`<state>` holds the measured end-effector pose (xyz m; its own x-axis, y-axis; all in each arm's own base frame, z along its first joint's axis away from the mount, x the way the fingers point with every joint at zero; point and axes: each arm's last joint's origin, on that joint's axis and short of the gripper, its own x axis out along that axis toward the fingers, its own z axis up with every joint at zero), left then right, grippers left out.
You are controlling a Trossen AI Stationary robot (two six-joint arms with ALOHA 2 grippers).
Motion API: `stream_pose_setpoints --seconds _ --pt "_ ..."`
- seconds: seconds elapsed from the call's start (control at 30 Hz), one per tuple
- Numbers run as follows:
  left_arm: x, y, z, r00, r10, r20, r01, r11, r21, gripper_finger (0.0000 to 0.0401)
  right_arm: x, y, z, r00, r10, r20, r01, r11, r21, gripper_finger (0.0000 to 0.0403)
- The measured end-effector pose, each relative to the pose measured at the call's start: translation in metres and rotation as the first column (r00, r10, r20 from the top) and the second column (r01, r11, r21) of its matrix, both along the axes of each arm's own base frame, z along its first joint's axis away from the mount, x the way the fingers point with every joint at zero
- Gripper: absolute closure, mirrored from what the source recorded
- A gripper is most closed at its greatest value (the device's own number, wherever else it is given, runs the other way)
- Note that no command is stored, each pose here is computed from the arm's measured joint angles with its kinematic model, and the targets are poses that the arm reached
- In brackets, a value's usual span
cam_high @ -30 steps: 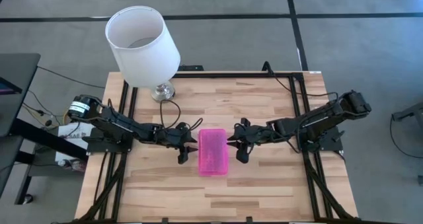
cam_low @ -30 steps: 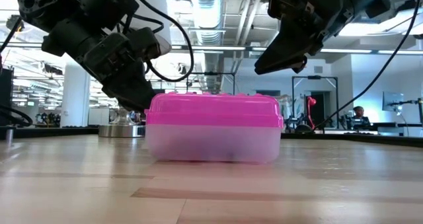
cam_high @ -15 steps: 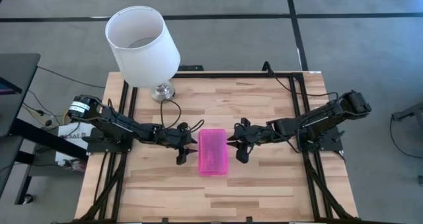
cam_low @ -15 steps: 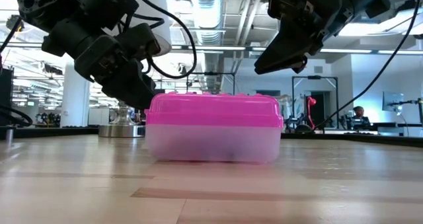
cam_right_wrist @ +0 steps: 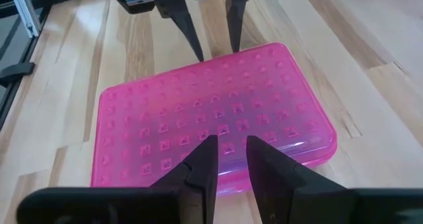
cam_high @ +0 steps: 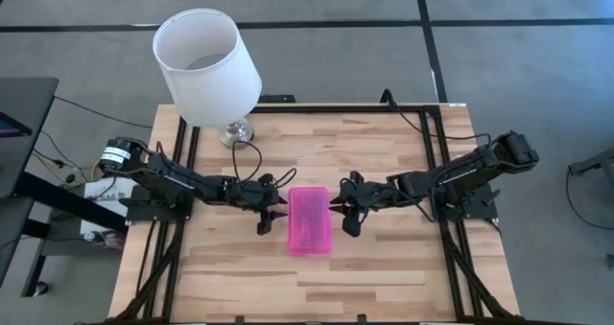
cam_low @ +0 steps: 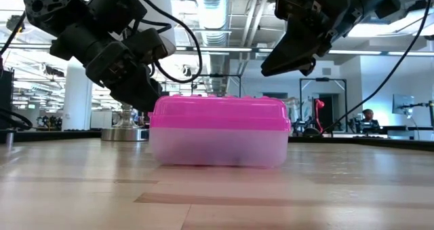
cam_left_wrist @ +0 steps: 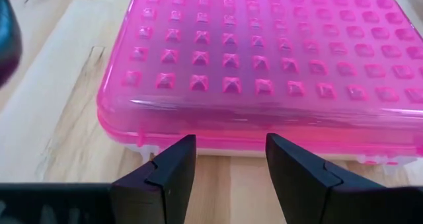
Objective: Pick & place school supplies into a supply box
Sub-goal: Close the supply box
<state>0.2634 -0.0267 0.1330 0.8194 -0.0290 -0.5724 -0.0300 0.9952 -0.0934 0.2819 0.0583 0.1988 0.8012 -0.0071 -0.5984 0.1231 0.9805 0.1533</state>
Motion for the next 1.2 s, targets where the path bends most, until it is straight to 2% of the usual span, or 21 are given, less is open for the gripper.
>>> stream_pose_setpoints --seconds 0.57,1.2 --pt "0.001 0.013 0.0 1.0 -0.006 -0.001 0.006 1.0 0.019 0.0223 -0.001 0.0 -0.002 1.0 0.0 -0.021 0.0 1.0 -0.004 0.0328" --pt "0.001 0.014 0.0 1.0 -0.008 -0.001 0.008 1.0 0.027 0.0223 -0.001 -0.001 -0.002 1.0 -0.004 -0.02 0.004 1.0 -0.008 0.0328"
